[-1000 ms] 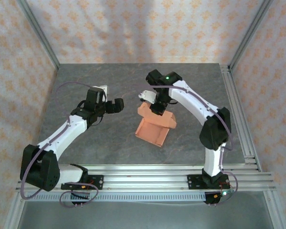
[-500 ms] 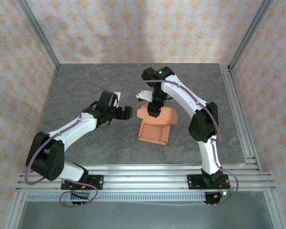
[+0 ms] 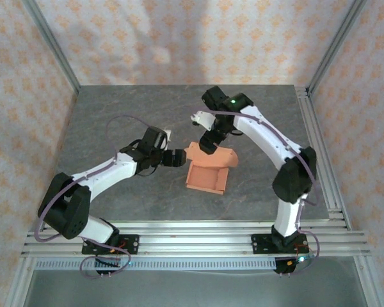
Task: Fold the paper box
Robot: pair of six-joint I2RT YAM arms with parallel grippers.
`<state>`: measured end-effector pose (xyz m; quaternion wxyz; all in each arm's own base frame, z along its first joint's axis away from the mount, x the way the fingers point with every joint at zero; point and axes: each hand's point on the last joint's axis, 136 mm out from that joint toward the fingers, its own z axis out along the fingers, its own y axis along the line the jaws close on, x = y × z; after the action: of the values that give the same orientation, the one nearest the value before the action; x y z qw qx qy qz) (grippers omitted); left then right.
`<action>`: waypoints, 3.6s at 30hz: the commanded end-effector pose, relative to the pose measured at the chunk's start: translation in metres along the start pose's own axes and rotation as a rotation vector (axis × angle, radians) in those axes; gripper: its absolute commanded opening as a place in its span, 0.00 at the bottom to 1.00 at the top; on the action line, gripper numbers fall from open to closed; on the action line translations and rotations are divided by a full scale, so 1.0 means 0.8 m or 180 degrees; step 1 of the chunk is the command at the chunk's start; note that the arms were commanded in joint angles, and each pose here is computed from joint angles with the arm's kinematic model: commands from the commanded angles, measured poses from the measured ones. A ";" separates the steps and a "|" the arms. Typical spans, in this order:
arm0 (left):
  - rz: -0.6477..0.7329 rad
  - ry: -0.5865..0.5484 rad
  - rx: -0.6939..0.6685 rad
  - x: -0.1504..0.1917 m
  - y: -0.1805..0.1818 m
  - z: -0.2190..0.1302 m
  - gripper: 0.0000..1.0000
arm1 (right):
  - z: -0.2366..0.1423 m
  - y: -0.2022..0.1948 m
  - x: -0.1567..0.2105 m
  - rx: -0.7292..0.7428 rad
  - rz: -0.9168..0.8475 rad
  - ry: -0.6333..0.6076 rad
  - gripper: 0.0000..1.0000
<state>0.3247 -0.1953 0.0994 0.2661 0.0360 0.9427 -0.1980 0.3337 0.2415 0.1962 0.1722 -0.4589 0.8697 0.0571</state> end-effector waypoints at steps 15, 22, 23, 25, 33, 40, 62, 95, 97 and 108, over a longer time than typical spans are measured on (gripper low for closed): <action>-0.0543 0.0460 0.0152 0.055 -0.023 0.024 0.72 | -0.125 -0.028 0.082 0.0839 0.2679 -0.2256 0.82; -0.0625 0.0539 0.0281 0.055 -0.034 0.036 0.71 | -0.086 0.012 0.160 0.0701 0.3174 -0.2237 0.81; -0.0635 0.0549 0.0298 0.055 -0.035 0.037 0.71 | -0.075 0.018 0.165 0.0669 0.3213 -0.2196 0.81; -0.0649 0.0569 0.0309 0.056 -0.037 0.040 0.71 | -0.053 0.030 0.168 0.0631 0.3253 -0.2133 0.81; -0.0670 0.0566 0.0308 0.057 -0.038 0.044 0.69 | 0.026 0.047 0.159 0.0587 0.3363 -0.1938 0.54; -0.0650 0.0584 0.0309 0.057 -0.038 0.045 0.67 | 0.071 0.049 0.151 0.0590 0.3473 -0.1794 0.39; -0.0635 0.0623 0.0288 0.060 -0.037 0.048 0.66 | 0.120 0.052 0.166 0.0772 0.3559 -0.1291 0.24; -0.0634 -0.0047 0.0048 0.033 -0.007 0.000 0.69 | 0.148 0.051 0.168 0.1240 0.3084 -0.0344 0.10; -0.0777 -0.0194 -0.0079 0.028 0.013 -0.009 0.71 | 0.140 0.048 0.161 0.1233 0.3081 -0.0442 0.10; -0.1650 -0.0221 -0.0027 0.031 0.092 0.000 0.74 | 0.082 0.054 0.052 0.0214 0.2790 -0.1689 0.06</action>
<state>0.3112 -0.1144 0.0637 0.2516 -0.2153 0.9184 -0.2164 0.2792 0.2236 0.0888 0.3239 0.0186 0.9378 0.1237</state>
